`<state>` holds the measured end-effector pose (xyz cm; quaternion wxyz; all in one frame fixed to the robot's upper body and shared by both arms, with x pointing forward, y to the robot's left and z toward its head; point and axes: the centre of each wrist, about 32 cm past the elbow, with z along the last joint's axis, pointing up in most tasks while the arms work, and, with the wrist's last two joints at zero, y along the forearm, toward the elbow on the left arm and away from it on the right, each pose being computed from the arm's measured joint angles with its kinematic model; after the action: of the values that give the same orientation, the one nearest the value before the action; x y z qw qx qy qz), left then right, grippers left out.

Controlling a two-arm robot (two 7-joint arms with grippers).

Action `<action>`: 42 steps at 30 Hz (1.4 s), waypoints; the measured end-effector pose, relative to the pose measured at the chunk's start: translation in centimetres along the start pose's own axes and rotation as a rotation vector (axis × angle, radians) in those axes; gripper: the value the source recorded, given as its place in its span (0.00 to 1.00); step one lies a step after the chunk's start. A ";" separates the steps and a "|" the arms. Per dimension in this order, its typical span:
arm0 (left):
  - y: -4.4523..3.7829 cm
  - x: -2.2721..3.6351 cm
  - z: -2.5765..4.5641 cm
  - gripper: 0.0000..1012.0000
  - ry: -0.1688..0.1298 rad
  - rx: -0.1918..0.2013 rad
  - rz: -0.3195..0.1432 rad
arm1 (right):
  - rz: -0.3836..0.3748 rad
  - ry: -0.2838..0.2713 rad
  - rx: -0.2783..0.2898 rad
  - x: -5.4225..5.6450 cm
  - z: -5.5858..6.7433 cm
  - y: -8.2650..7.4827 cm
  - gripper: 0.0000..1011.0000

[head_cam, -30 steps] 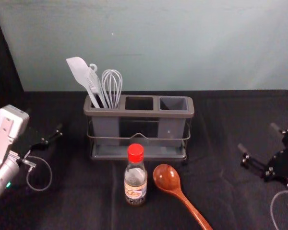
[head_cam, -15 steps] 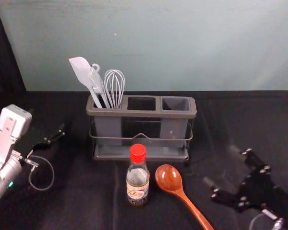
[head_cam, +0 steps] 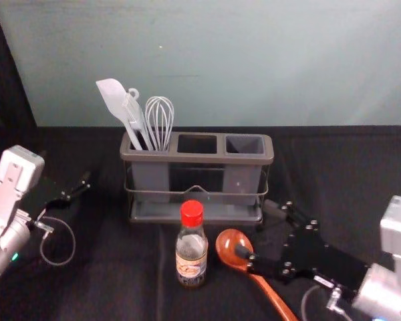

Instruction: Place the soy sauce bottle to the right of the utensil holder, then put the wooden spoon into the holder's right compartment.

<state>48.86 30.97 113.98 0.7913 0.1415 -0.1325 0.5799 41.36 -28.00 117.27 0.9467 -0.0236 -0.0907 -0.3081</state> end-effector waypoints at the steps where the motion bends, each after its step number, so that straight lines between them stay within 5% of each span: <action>1: 0.00 0.00 0.00 1.00 0.000 0.000 0.000 | 0.008 0.014 0.001 0.1 0.0 0.6 0.99; 9: 0.00 -0.01 0.00 1.00 0.000 0.000 0.000 | 0.040 0.079 -0.010 0.6 0.0 3.4 0.99; 20: 0.00 0.00 0.00 1.00 0.000 0.000 0.000 | 0.067 0.081 -0.042 0.5 0.3 6.7 0.99; 42: 0.00 0.00 0.00 1.00 0.000 0.000 0.000 | 0.079 0.094 -0.034 0.1 0.6 8.6 0.99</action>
<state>48.86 30.97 113.98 0.7913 0.1415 -0.1324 0.5799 46.38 -21.00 117.96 0.9609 -0.0284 -0.0397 -0.2726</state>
